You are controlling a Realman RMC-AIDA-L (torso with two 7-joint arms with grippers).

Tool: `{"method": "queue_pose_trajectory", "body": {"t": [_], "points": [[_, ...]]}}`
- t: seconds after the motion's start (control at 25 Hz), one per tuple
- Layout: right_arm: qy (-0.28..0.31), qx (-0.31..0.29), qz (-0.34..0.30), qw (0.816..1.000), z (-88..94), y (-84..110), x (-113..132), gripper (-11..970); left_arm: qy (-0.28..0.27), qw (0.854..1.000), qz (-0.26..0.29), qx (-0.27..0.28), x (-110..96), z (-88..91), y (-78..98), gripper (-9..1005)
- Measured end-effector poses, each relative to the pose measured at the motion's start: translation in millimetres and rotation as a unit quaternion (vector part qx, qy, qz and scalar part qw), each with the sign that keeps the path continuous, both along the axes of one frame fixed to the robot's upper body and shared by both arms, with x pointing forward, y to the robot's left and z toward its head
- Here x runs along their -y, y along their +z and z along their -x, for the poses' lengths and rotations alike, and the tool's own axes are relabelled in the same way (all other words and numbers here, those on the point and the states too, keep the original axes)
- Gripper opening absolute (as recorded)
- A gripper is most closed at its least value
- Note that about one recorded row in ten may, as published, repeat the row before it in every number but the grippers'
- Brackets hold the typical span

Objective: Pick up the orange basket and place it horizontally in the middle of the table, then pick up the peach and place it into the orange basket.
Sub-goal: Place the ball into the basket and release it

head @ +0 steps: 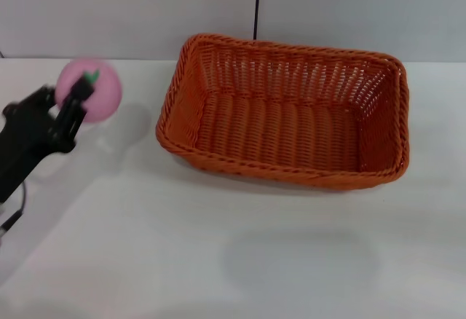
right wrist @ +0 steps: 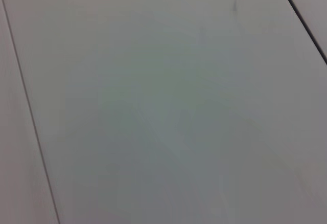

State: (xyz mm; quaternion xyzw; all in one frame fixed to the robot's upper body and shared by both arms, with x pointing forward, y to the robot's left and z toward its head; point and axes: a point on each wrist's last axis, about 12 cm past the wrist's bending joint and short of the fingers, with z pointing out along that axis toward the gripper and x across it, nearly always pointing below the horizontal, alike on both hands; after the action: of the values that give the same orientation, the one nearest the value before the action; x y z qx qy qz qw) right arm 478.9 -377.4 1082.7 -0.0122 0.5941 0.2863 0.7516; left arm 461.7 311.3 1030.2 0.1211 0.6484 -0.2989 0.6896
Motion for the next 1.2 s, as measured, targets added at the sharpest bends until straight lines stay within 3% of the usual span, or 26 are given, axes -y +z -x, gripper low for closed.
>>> {"method": "queue_pose_trajectory", "body": {"t": [0.12,0.16,0.2,0.24,0.4,0.44,0.48,0.52,0.6,0.68,0.84,1.2], "points": [[0.000,0.000,0.000,1.000,0.1,-0.2,-0.3,447,0.000,1.000,0.000,0.000,0.0,0.0,0.0,214],[0.000,-0.001,0.000,1.000,0.8,-0.7,-0.2,447,-0.026,0.999,0.013,0.022,15.5,-17.3,9.3,208],[0.000,-0.001,0.000,1.000,0.8,-0.7,-0.2,447,-0.026,0.999,0.013,0.022,15.5,-17.3,9.3,197],[-0.001,-0.002,0.000,1.000,1.8,-1.3,0.2,447,-0.074,0.997,0.012,0.029,34.3,-31.5,16.0,186],[-0.002,-0.005,-0.001,1.000,3.2,-2.8,0.2,447,-0.074,0.997,0.012,0.029,34.3,-31.5,16.0,141],[-0.002,-0.006,-0.002,1.000,3.4,-3.3,0.0,447,-0.165,0.986,-0.001,0.023,70.9,-48.6,22.2,130],[-0.002,-0.006,-0.002,1.000,3.4,-3.3,0.0,447,-0.165,0.986,-0.001,0.023,70.9,-48.6,22.2,134],[-0.002,-0.006,-0.002,1.000,3.4,-3.2,0.1,447,-0.193,0.981,-0.013,0.000,83.6,-57.1,21.7,138],[-0.001,-0.006,-0.001,1.000,3.3,-3.3,-0.1,448,-0.193,0.981,-0.013,0.000,83.6,-57.1,21.7,146],[0.000,-0.007,-0.001,1.000,3.3,-3.3,-0.2,448,-0.199,0.979,-0.018,-0.032,102.8,-63.6,16.2,154],[0.000,-0.007,0.000,1.000,3.3,-3.3,0.0,447,-0.198,0.979,-0.020,-0.030,103.7,-63.0,15.6,170],[-0.002,-0.007,-0.001,1.000,3.9,-3.5,0.6,448,-0.198,0.980,-0.019,-0.031,103.5,-61.2,14.6,557]]}}
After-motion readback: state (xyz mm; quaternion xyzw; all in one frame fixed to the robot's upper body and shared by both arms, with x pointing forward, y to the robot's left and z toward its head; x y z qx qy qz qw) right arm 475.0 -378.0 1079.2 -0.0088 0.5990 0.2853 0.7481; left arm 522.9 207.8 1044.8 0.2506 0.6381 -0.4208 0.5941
